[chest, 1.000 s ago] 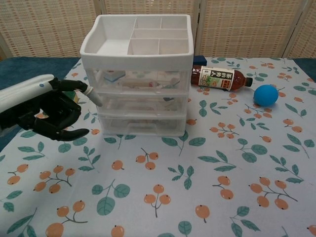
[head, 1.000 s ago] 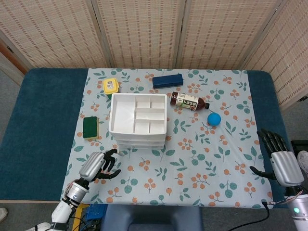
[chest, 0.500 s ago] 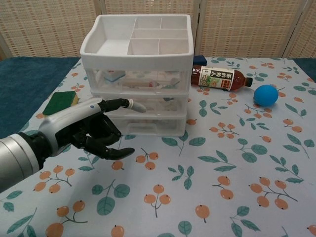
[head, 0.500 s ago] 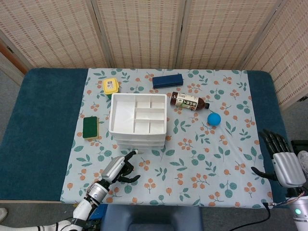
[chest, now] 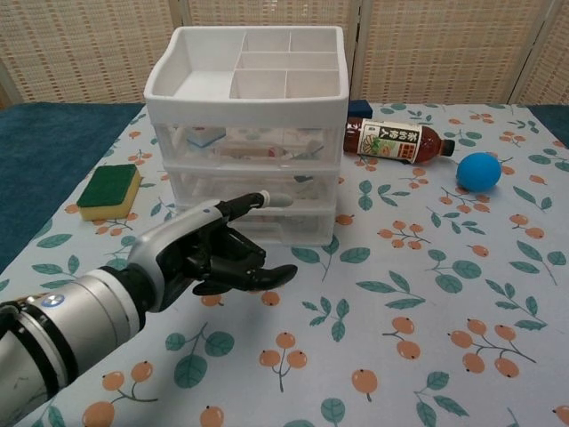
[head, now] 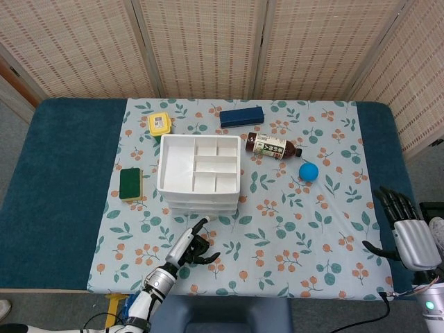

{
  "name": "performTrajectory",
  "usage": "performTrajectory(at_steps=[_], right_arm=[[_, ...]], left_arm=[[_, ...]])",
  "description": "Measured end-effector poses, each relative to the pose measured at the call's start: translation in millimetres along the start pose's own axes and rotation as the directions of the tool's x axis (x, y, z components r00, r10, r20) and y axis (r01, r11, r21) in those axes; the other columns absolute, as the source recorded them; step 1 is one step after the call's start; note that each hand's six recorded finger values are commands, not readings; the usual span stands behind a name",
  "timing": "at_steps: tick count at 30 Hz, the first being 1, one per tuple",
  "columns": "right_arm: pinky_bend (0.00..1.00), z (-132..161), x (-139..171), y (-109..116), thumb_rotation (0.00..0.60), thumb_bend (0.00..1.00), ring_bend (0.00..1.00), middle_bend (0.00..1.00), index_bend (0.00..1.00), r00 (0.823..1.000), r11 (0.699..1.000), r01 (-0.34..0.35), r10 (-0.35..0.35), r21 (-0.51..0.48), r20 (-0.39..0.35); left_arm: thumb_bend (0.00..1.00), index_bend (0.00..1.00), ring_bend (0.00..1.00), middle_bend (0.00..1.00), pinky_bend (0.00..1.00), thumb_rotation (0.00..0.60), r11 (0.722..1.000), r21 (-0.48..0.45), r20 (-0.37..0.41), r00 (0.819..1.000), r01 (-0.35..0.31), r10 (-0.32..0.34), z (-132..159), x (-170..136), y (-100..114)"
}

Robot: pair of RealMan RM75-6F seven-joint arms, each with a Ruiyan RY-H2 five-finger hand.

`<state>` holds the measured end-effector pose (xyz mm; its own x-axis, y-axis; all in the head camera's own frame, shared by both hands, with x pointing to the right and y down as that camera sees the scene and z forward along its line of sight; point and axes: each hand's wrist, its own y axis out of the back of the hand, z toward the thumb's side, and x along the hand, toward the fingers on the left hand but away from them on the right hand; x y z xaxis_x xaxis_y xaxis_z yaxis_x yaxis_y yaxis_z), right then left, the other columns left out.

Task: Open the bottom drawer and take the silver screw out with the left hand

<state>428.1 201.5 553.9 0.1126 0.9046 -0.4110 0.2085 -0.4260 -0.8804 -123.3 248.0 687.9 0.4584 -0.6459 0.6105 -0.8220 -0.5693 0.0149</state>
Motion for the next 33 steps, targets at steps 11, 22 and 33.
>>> performTrajectory(at_steps=[11,22,33], right_arm=[[0.00,-2,1,-1,0.600,0.13,0.00,0.00,0.00,1.000,1.000,-0.007,0.007,0.001,0.005],[0.00,-3,1,-1,0.600,0.13,0.00,0.00,0.00,1.000,1.000,-0.008,0.008,0.003,0.009],[0.00,-4,2,-2,0.600,0.13,0.00,0.00,0.00,1.000,1.000,-0.010,0.010,0.002,0.014]], left_arm=[[0.26,0.13,0.96,0.96,1.00,0.600,0.978,-0.194,-0.076,0.996,-0.070,0.057,-16,9,-3],[0.27,0.13,0.96,0.96,1.00,0.600,0.950,-0.279,-0.090,0.989,-0.137,0.116,-19,16,3],[0.27,0.14,0.96,0.96,1.00,0.600,0.927,-0.352,-0.073,0.991,-0.130,0.112,-16,19,-4]])
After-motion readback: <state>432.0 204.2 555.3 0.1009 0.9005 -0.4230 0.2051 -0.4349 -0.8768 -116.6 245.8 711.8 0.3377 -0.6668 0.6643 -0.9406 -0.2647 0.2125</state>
